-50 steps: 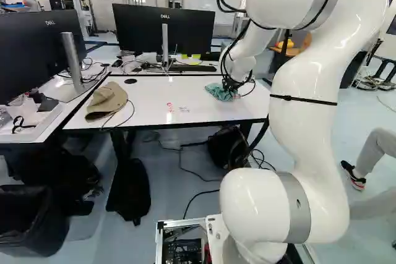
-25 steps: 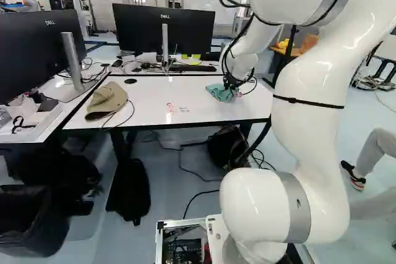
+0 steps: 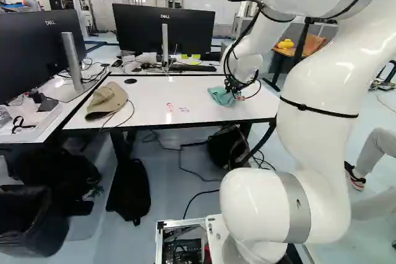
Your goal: Clean the table with the green towel
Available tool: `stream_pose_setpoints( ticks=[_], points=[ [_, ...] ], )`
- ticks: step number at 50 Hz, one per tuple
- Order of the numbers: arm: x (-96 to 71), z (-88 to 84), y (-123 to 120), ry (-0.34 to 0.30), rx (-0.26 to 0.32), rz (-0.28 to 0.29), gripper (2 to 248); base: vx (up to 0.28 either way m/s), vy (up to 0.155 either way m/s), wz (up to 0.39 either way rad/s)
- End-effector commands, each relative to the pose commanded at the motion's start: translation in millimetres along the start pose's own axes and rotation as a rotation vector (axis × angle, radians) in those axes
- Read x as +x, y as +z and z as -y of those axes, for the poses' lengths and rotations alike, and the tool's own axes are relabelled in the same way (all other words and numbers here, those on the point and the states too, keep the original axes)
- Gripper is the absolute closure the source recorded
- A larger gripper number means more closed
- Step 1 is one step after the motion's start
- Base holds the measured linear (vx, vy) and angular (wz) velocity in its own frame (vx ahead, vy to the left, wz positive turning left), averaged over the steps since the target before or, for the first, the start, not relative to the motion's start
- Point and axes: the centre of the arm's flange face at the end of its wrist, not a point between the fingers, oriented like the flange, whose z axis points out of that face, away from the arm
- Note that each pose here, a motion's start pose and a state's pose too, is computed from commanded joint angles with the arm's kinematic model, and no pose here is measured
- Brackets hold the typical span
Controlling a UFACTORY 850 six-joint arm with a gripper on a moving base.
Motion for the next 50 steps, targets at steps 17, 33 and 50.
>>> stream_pose_setpoints(
  ticks=[17,33,50],
  points=[
    [-24.3,-2.5,-24,0.004,-0.003,0.011,200,0.000,0.000,0.000],
    [-35.3,-4.6,-34,0.007,-0.007,0.015,200,0.000,0.000,0.000],
    [-31.1,-2.8,-36,0.004,-0.004,0.005,200,0.000,0.000,0.000]
  ],
)
